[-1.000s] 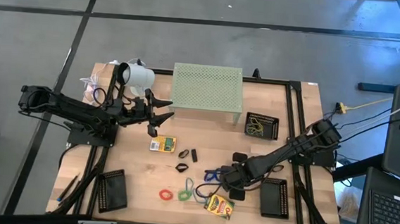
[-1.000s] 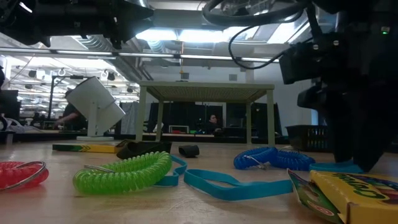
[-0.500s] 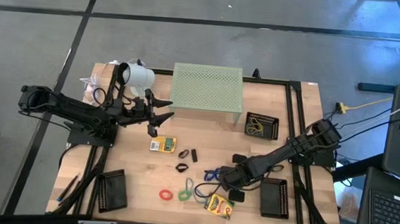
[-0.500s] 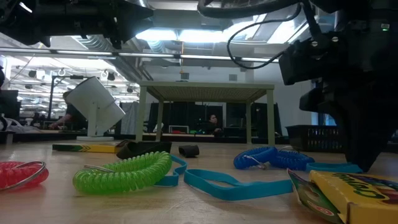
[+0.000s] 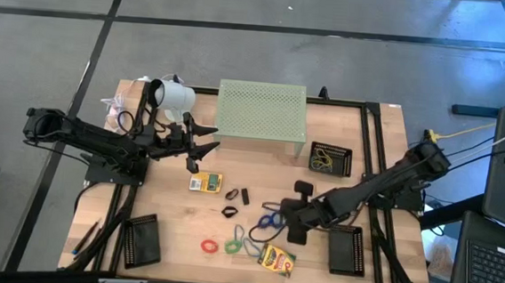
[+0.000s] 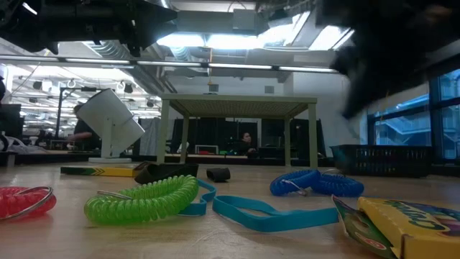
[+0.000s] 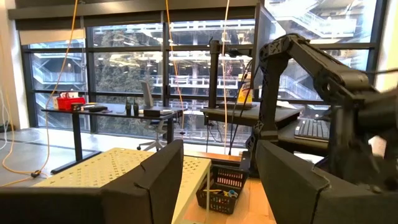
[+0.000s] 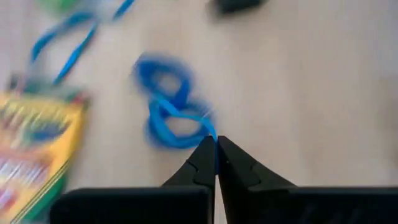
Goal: Pick & Place Office Desk Supplies
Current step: Put the blue rubber band into the top right black bin
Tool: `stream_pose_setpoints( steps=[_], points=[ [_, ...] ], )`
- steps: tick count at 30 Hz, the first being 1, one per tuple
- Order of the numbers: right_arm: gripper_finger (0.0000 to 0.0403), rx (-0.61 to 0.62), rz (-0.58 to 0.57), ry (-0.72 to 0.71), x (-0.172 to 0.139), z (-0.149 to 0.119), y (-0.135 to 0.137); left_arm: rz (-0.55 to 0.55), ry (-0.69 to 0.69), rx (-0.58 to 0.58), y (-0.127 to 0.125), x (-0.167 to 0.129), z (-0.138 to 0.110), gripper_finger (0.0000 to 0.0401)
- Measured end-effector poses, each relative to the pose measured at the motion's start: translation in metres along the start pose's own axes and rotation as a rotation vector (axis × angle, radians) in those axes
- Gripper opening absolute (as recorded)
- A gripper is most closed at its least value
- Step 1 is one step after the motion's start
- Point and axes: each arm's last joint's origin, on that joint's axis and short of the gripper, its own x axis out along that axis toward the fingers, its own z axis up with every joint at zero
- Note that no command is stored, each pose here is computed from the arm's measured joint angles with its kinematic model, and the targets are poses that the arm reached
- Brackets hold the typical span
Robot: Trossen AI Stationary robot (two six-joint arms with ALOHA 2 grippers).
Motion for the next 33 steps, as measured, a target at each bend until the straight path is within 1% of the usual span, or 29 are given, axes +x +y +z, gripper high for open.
stream_pose_setpoints(
  steps=[4, 7, 10, 13, 15, 19, 22, 28, 33],
  points=[
    [0.0005, 0.046, -0.207, -0.246, -0.018, 0.013, -0.009, 0.000, -0.001, 0.000, 0.000, 0.000, 0.000, 0.0198],
    [0.0005, 0.037, -0.359, -0.398, -0.028, 0.022, -0.014, 0.000, -0.001, 0.000, 0.000, 0.000, 0.000, 0.0198],
    [0.0006, 0.027, -0.491, -0.521, -0.036, 0.033, -0.016, 0.000, -0.001, 0.000, 0.000, 0.000, 0.000, 0.0198],
    [0.0008, 0.058, -0.584, -0.614, -0.040, 0.045, -0.019, 0.000, -0.001, 0.000, 0.000, 0.000, 0.000, 0.0198],
    [0.0009, 0.094, -0.606, -0.662, -0.043, 0.052, -0.022, 0.000, -0.001, 0.000, 0.000, 0.000, 0.000, 0.0198],
    [0.0010, 0.173, -0.596, -0.741, -0.047, 0.065, -0.027, 0.000, -0.001, 0.000, 0.000, 0.000, 0.000, 0.0198],
    [0.0010, 0.204, -0.593, -0.767, -0.048, 0.070, -0.031, -0.001, -0.001, 0.000, 0.000, 0.000, 0.000, 0.0198],
    [0.0011, 0.205, -0.612, -0.753, -0.046, 0.072, -0.037, 0.000, 0.000, 0.000, 0.000, 0.000, 0.000, 0.0198],
    [0.0011, 0.169, -0.638, -0.680, -0.041, 0.065, -0.043, 0.000, 0.004, 0.001, 0.000, 0.000, 0.000, 0.0198]
  ],
)
